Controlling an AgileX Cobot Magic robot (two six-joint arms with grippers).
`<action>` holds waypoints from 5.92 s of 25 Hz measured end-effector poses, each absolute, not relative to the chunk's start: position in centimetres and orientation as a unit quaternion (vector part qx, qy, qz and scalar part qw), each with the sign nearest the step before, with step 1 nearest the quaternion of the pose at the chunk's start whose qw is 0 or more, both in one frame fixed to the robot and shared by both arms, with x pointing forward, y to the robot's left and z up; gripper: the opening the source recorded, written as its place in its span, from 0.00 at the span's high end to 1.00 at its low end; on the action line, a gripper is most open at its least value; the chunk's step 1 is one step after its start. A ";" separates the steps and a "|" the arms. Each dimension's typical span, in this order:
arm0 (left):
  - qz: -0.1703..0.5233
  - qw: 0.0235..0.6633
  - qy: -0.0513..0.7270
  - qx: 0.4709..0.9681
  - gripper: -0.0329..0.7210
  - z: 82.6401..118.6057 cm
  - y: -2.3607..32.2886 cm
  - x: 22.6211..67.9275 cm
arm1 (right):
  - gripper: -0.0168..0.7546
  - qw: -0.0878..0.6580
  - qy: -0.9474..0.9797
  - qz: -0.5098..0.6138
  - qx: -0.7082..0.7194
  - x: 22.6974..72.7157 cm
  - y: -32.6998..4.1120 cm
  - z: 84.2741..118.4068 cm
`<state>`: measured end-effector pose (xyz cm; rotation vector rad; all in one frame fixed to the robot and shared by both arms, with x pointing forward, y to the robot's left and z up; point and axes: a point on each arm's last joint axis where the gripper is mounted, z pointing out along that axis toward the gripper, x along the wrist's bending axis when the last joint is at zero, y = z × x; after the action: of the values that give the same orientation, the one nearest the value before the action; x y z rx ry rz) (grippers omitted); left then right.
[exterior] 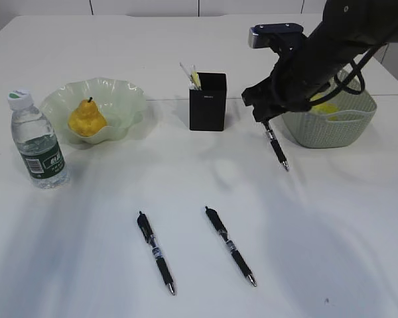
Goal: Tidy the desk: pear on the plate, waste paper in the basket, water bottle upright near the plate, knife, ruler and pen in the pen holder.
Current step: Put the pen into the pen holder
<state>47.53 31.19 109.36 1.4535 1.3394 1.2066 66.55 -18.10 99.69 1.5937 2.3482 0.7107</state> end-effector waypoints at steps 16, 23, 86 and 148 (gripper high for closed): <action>0.486 0.391 0.515 0.588 0.50 109.4 31.2 47.5 | 0.86 0.227 0.758 0.342 0.507 68.6 -16.7 101.5; 0.490 0.386 0.508 0.595 0.50 109.4 31.1 47.5 | 0.86 0.262 0.749 0.372 0.482 68.8 -15.3 102.2; 0.513 0.355 0.464 0.629 0.50 109.4 31.1 47.5 | 0.86 0.451 0.608 0.544 0.361 75.1 -11.1 97.4; 0.520 0.359 0.456 0.626 0.50 109.6 31.0 47.6 | 0.71 0.398 0.664 0.491 0.400 75.0 -11.1 100.4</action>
<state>47.58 31.01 109.58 1.6144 1.1769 1.3416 74.98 -11.12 100.45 1.0119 1.6801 1.2438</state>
